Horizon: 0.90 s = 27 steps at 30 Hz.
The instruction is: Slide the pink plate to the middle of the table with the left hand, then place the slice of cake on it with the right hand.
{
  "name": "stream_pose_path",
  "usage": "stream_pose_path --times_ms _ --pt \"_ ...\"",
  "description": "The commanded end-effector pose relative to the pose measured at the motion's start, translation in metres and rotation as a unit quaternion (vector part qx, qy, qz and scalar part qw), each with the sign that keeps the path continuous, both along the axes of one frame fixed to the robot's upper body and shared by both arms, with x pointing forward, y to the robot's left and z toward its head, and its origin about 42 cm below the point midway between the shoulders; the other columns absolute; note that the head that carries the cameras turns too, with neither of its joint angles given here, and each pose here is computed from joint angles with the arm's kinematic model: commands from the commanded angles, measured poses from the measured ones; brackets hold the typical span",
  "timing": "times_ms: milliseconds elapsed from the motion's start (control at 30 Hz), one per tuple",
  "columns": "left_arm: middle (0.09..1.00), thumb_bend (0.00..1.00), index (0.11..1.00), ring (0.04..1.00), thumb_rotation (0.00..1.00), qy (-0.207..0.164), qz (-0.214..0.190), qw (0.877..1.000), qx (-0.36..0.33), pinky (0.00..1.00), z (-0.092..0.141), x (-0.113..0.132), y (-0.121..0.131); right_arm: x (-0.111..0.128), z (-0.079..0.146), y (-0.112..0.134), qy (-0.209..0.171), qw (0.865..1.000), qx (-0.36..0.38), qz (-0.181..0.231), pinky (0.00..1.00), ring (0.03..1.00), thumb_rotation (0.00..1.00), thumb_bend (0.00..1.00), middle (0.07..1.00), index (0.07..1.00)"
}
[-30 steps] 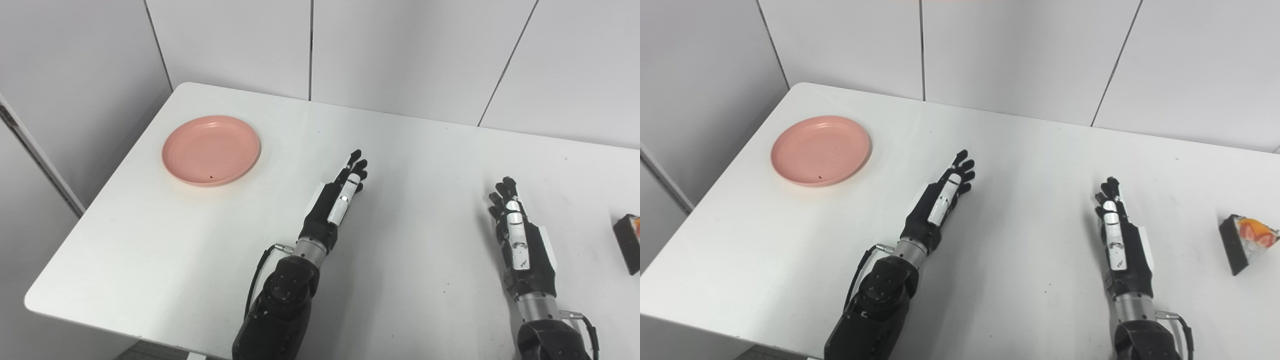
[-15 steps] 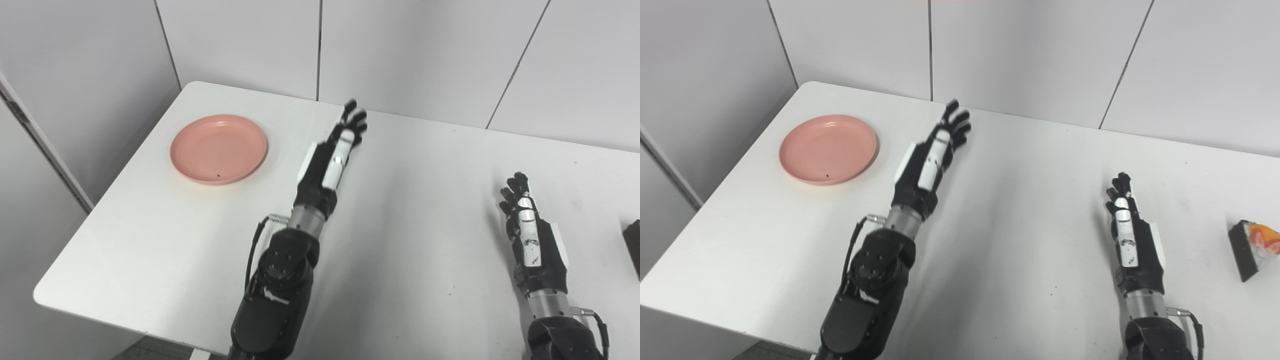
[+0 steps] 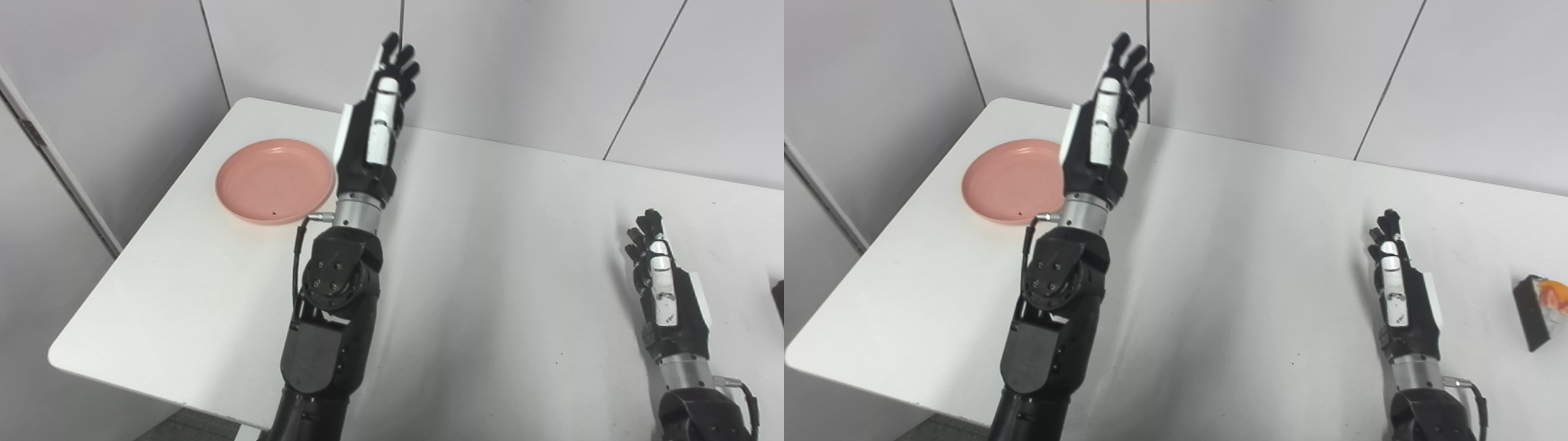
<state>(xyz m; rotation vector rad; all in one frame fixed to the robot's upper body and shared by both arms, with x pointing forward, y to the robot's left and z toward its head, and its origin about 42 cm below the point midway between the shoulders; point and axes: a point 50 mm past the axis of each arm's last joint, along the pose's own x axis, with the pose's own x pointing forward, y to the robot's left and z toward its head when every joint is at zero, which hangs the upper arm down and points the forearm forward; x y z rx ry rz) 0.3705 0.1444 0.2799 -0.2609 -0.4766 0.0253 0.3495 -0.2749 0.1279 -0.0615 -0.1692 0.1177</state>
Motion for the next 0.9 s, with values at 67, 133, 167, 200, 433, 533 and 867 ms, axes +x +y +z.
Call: stream_pose_path --times_ms 67,133,167,200,433,533,867 --pt "0.94 0.41 0.936 0.937 1.0 -0.052 0.045 0.998 -0.014 0.95 0.034 0.003 0.018 -0.014 -0.034 -0.015 0.032 0.999 0.001 -0.012 1.0 0.986 1.0 0.29 0.999 1.0" --pt "0.941 0.42 0.936 0.939 1.0 -0.059 0.06 0.996 -0.02 0.94 0.038 0.003 0.028 -0.014 -0.034 -0.018 0.031 0.999 -0.004 -0.01 1.0 0.989 1.0 0.29 1.0 1.0" --pt "0.943 0.42 0.937 0.941 1.0 -0.06 0.064 0.996 -0.022 0.95 0.039 0.003 0.03 -0.014 -0.034 -0.019 0.031 0.999 -0.006 -0.009 1.0 0.993 1.0 0.28 1.0 1.0" --pt "0.945 0.42 0.938 0.942 1.0 -0.064 0.074 0.995 -0.031 0.94 0.042 0.003 0.038 -0.014 -0.035 -0.021 0.031 0.999 -0.01 -0.009 1.0 0.994 1.0 0.28 1.0 1.0" --pt "0.94 0.42 0.945 0.939 1.0 -0.076 0.128 0.988 -0.049 0.94 0.046 0.002 0.08 -0.014 -0.04 -0.027 0.036 0.999 -0.017 -0.012 1.0 0.987 1.0 0.27 1.0 1.0" --pt "0.946 0.43 0.948 0.943 1.0 -0.081 0.144 0.985 -0.045 0.96 0.045 0.002 0.096 -0.013 -0.043 -0.029 0.037 0.999 -0.017 -0.013 1.0 0.986 1.0 0.28 1.0 1.0" --pt "0.944 0.45 0.936 0.941 1.0 -0.074 0.198 0.975 -0.064 0.94 0.042 -0.004 0.142 -0.011 -0.049 -0.033 0.035 0.999 -0.02 -0.015 0.99 0.973 1.0 0.3 0.989 1.0"
